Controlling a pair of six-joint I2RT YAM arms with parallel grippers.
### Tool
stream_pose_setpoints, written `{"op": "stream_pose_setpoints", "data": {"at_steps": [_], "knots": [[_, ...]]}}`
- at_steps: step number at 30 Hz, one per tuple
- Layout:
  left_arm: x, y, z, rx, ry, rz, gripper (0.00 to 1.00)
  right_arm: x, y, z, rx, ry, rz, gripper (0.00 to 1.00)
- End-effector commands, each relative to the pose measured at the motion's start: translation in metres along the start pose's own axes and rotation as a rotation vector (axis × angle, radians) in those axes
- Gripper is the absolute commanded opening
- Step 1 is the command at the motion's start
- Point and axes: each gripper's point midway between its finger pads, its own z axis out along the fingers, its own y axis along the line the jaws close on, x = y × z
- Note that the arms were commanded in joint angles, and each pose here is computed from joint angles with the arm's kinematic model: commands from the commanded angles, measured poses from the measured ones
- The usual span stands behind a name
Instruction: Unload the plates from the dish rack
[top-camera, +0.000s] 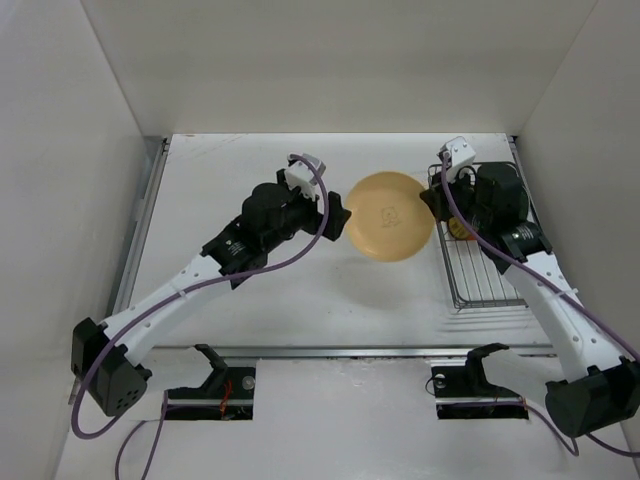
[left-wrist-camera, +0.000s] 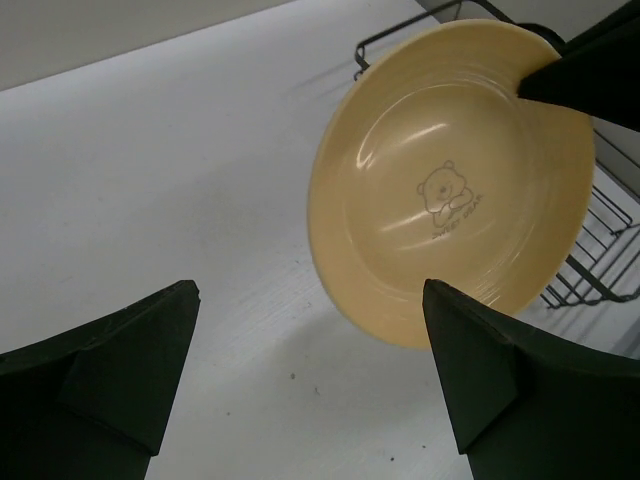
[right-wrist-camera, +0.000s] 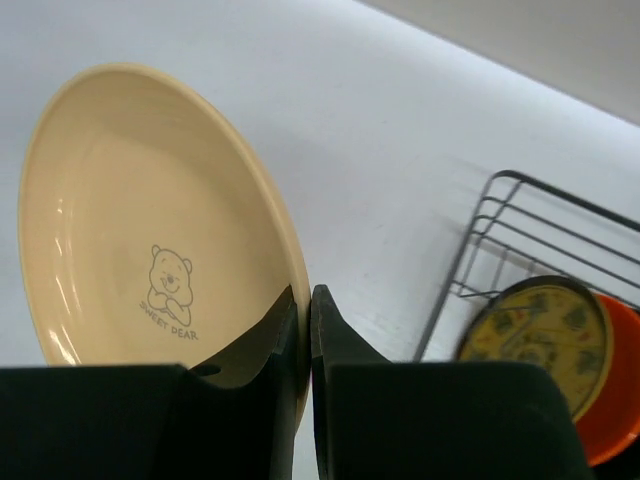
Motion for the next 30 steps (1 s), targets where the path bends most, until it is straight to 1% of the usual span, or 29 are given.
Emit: {"op": "stream_pose_setpoints", "data": {"at_steps": [1,3,5,8,10,11,13,14,15,18,19,20,21,22,24,25,26,27,29,30], "knots": [[-0.002,-0.031,0.008,0.168,0.003,0.014,0.92,-0.032,0.036,-0.012,-0.181,-0.088,-0.016,0.0],[-0.003,-0.035,0.013,0.191,0.011,0.023,0.91,-0.035,0.038,-0.016,-0.193,-0.1,-0.028,0.0],[0.007,-0.034,0.02,0.185,0.044,0.022,0.91,-0.038,0.042,-0.019,-0.212,-0.111,-0.031,0.0],[0.013,-0.032,0.023,0.181,0.065,0.022,0.87,-0.037,0.05,-0.023,-0.26,-0.12,-0.044,0.0],[0.013,-0.032,0.025,0.181,0.066,0.031,0.82,-0.034,0.056,-0.026,-0.291,-0.116,-0.051,0.0],[0.013,-0.032,0.025,0.181,0.066,0.031,0.67,-0.034,0.059,-0.027,-0.3,-0.116,-0.054,0.0],[0.018,-0.029,0.028,0.166,0.082,0.03,0.46,-0.034,0.059,-0.027,-0.3,-0.116,-0.054,0.0],[0.014,-0.028,0.027,0.156,0.079,0.031,0.36,-0.034,0.057,-0.026,-0.286,-0.115,-0.053,0.0],[0.014,-0.027,0.028,0.146,0.077,0.031,0.22,-0.033,0.055,-0.025,-0.277,-0.114,-0.053,0.0],[0.014,-0.027,0.028,0.146,0.077,0.031,0.13,-0.035,0.051,-0.024,-0.253,-0.12,-0.054,0.0],[0.011,-0.025,0.027,0.136,0.073,0.031,0.01,-0.033,0.051,-0.022,-0.254,-0.111,-0.052,0.0],[0.01,-0.023,0.028,0.121,0.071,0.032,0.0,-0.033,0.049,-0.021,-0.245,-0.11,-0.051,0.05],[0.01,-0.023,0.028,0.121,0.071,0.032,0.0,-0.033,0.048,-0.021,-0.236,-0.109,-0.051,0.13],[0.01,-0.021,0.028,0.112,0.069,0.032,0.0,-0.033,0.048,-0.021,-0.236,-0.109,-0.051,0.24],[0.009,-0.018,0.029,0.093,0.065,0.032,0.0,-0.03,0.045,-0.018,-0.225,-0.099,-0.048,0.69],[0.008,-0.015,0.029,0.074,0.062,0.024,0.0,-0.03,0.042,-0.017,-0.206,-0.097,-0.047,0.96],[0.008,-0.011,0.03,0.053,0.058,0.024,0.0,-0.033,0.039,-0.016,-0.19,-0.106,-0.05,0.99],[0.006,-0.002,0.03,-0.004,0.047,0.015,0.0,-0.03,0.033,-0.013,-0.155,-0.092,-0.035,1.0],[0.003,0.01,0.031,-0.075,0.033,0.003,0.0,-0.032,0.022,-0.01,-0.085,-0.104,-0.013,1.0],[0.011,0.024,0.032,-0.154,0.051,-0.009,0.0,-0.032,0.006,-0.006,0.002,-0.104,0.013,1.0]]}}
